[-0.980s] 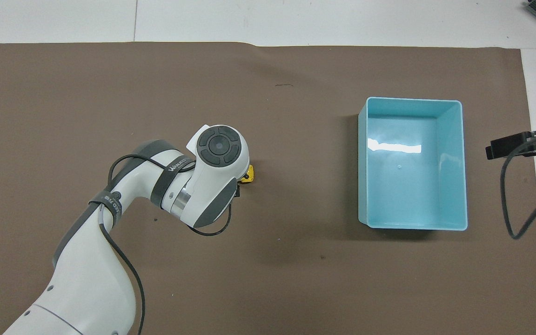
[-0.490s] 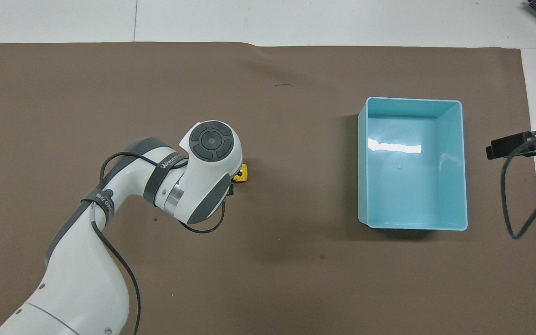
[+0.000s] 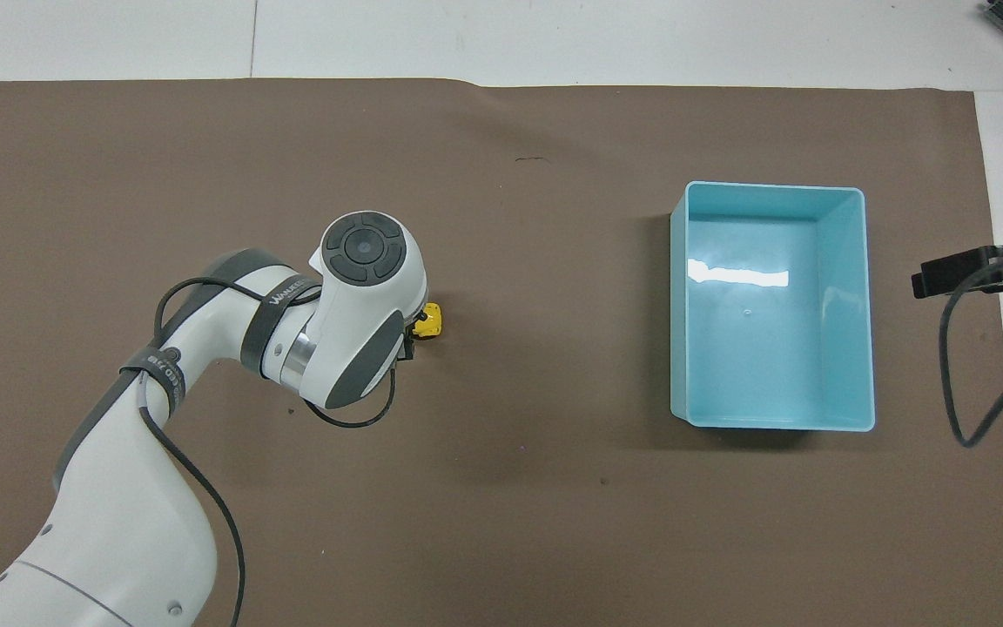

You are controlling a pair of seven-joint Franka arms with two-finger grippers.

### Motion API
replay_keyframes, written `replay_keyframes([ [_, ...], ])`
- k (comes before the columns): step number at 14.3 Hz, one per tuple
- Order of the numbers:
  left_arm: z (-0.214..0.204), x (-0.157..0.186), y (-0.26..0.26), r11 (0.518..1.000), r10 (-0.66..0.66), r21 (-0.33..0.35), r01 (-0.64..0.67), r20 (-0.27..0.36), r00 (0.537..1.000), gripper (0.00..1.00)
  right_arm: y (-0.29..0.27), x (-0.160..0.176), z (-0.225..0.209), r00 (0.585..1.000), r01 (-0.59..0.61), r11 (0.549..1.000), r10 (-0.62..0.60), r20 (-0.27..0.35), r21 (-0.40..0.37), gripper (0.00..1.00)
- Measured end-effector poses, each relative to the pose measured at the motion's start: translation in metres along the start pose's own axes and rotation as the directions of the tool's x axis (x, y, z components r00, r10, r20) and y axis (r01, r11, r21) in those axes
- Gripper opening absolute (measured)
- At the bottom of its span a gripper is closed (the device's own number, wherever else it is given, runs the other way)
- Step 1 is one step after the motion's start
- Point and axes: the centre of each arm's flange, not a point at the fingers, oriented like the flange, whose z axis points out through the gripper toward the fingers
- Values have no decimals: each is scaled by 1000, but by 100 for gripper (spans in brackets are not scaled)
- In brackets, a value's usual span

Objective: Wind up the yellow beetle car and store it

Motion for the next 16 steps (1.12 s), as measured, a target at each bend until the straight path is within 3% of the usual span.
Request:
replay_keyframes([
  [7, 2, 50, 21, 999, -4, 35, 5, -19, 1000, 42, 1, 0, 0, 1000, -2, 1000, 2, 0, 0, 100],
  [12, 2, 66, 27, 999, 18, 45, -16, -22, 1000, 41, 3, 0, 0, 1000, -6, 1000, 6, 0, 0, 100],
  [14, 6, 76, 30, 998, 42, 52, -40, -29, 999, 46, 4, 0, 0, 1000, -7, 1000, 7, 0, 0, 100],
  [16, 6, 83, 34, 996, 73, 53, -72, -30, 997, 64, 5, -1, 0, 1000, -9, 1000, 9, 0, 0, 100],
])
